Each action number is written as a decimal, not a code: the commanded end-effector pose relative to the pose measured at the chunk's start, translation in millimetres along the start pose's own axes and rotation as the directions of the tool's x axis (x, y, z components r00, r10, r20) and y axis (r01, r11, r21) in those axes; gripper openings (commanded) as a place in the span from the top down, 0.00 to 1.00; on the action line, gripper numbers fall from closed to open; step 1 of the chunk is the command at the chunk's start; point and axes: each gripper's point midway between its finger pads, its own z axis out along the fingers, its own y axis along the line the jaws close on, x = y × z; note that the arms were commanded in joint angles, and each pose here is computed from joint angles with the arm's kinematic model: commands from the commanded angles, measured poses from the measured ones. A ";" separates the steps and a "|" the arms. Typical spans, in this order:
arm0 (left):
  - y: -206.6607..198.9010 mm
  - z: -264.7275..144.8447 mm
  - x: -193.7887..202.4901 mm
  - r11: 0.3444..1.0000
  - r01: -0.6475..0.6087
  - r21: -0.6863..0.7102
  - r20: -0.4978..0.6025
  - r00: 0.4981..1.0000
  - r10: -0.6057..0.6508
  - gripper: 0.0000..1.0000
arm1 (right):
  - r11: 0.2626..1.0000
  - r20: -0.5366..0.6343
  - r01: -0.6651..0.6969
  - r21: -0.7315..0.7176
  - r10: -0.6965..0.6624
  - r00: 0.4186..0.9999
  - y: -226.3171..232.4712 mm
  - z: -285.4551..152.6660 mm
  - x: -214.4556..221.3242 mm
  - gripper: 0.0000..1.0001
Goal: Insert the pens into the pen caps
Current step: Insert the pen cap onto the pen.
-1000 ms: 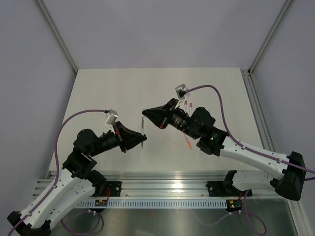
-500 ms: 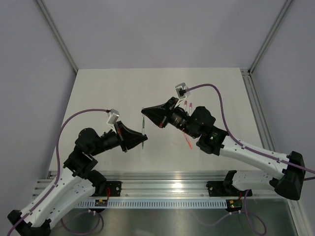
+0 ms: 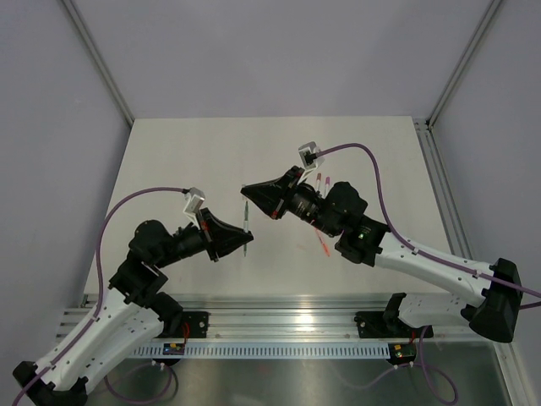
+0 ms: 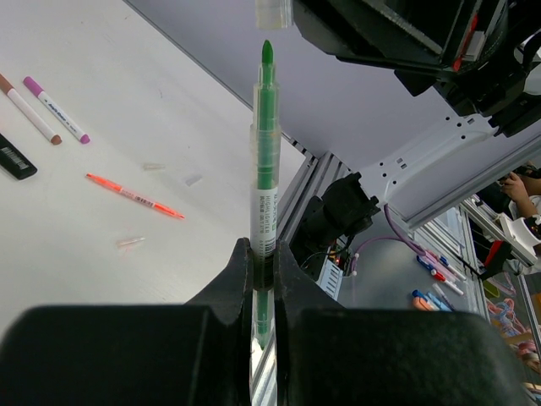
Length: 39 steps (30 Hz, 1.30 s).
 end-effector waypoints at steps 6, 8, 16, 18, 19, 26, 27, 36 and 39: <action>-10.9 -3.3 -15.0 0.998 -0.048 0.027 0.053 0.997 0.047 1.00 | 0.999 0.047 0.031 -0.033 -0.030 0.998 10.6 -2.3 -17.7 1.00; -10.3 -4.1 -15.6 0.999 -0.049 0.021 0.058 0.997 0.048 1.00 | 0.998 0.032 0.031 -0.058 -0.029 0.999 12.8 -3.5 -12.0 1.00; -8.0 -4.3 -15.6 0.999 -0.047 0.009 0.063 0.997 0.046 1.00 | 0.997 0.016 0.025 -0.077 -0.024 1.000 14.7 -5.0 -7.4 1.00; -8.0 -5.1 -17.4 0.999 -0.049 0.005 0.072 0.996 0.049 1.00 | 0.997 0.013 0.022 -0.078 -0.021 1.000 14.2 -6.1 -5.4 1.00; -7.5 -5.5 -18.6 0.999 -0.052 -0.001 0.079 0.996 0.052 1.00 | 0.997 0.015 0.019 -0.077 -0.018 1.000 13.3 -6.7 -5.0 1.00; -6.9 -5.9 -20.0 0.999 -0.049 -0.007 0.086 0.995 0.049 1.00 | 0.997 0.012 0.022 -0.075 -0.021 1.000 10.7 -10.4 -0.9 1.00; -7.6 -5.9 -20.8 0.999 -0.051 -0.005 0.088 0.995 0.052 1.00 | 0.997 0.009 0.022 -0.075 -0.021 1.000 9.8 -10.3 0.3 1.00; -21.4 2.0 -37.6 0.998 -0.027 0.063 0.135 0.991 0.019 1.00 | 0.996 -0.028 0.018 -0.090 -0.021 0.999 4.8 -13.1 27.6 1.00; -22.2 4.4 -39.0 0.997 -0.020 0.071 0.134 0.991 0.010 1.00 | 0.997 -0.046 0.022 -0.069 -0.025 0.999 -3.3 -19.2 36.5 1.00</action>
